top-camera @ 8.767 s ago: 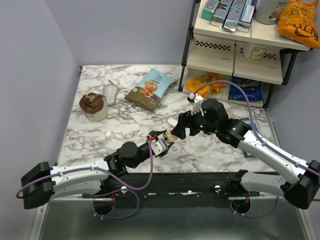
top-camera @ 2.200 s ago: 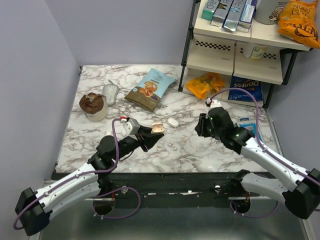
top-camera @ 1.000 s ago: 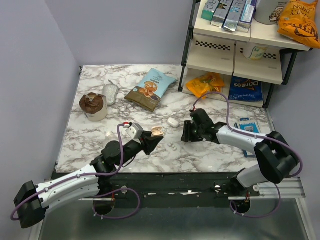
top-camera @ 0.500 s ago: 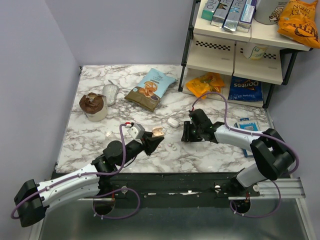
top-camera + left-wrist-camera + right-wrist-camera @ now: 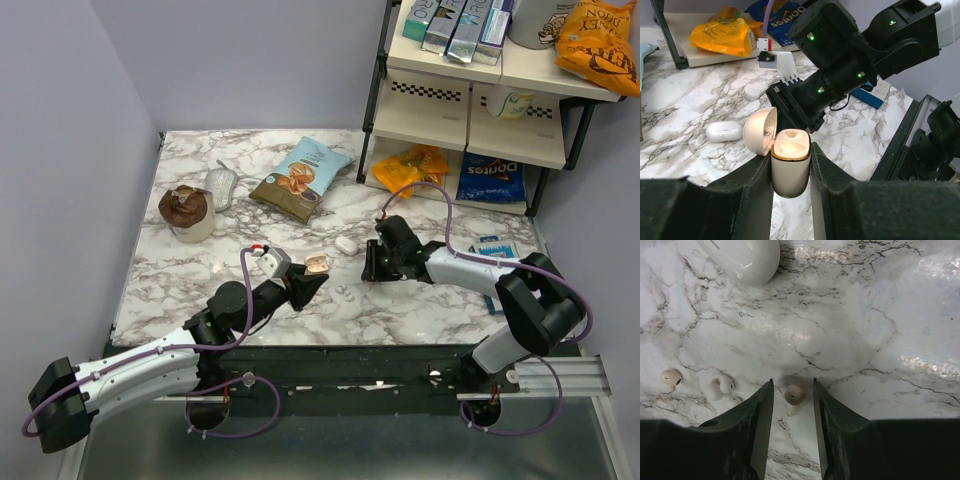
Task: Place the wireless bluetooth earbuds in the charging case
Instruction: Pick up the earbud from the center of the board.
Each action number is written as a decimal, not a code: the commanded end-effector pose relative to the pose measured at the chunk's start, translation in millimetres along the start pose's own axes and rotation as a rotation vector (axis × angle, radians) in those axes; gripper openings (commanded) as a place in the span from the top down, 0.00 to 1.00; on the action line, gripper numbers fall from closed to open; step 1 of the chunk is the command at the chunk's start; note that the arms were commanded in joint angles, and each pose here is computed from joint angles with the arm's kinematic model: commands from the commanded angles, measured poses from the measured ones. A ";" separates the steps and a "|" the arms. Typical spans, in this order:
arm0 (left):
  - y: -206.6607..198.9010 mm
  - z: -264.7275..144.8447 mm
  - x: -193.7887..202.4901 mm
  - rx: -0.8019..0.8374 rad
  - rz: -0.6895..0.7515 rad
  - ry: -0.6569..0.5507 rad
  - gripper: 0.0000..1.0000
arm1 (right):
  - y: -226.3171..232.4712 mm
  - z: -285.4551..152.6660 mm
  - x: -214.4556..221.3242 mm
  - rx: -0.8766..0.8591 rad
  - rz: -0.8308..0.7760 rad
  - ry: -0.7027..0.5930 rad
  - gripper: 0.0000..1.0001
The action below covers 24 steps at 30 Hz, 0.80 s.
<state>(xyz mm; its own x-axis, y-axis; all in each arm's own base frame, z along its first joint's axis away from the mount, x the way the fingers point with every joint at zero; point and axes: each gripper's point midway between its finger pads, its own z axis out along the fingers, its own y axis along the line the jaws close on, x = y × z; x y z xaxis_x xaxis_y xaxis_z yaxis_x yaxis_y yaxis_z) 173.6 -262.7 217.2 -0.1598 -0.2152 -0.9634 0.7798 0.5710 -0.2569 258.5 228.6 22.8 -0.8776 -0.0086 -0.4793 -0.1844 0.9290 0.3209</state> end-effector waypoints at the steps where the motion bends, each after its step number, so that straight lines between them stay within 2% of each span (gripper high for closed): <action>1: 0.8 0.6 -6.3 -0.011 0.009 -0.025 1.00 | -11.8 6.5 7.1 0.046 -0.008 0.018 0.55; 24: -5.3 -2.1 -4.9 0.009 0.002 -0.022 1.00 | -24.0 0.8 25.4 0.102 -0.045 0.060 0.52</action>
<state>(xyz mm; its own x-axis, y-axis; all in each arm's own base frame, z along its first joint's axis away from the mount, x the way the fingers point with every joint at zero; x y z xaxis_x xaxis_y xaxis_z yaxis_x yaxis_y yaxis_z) 168.2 -265.4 218.9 -0.1613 -0.2170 -0.9627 0.7912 0.5546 -0.2576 259.1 227.5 22.6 -0.8692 -0.0286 -0.4936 -0.2011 0.9325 0.3001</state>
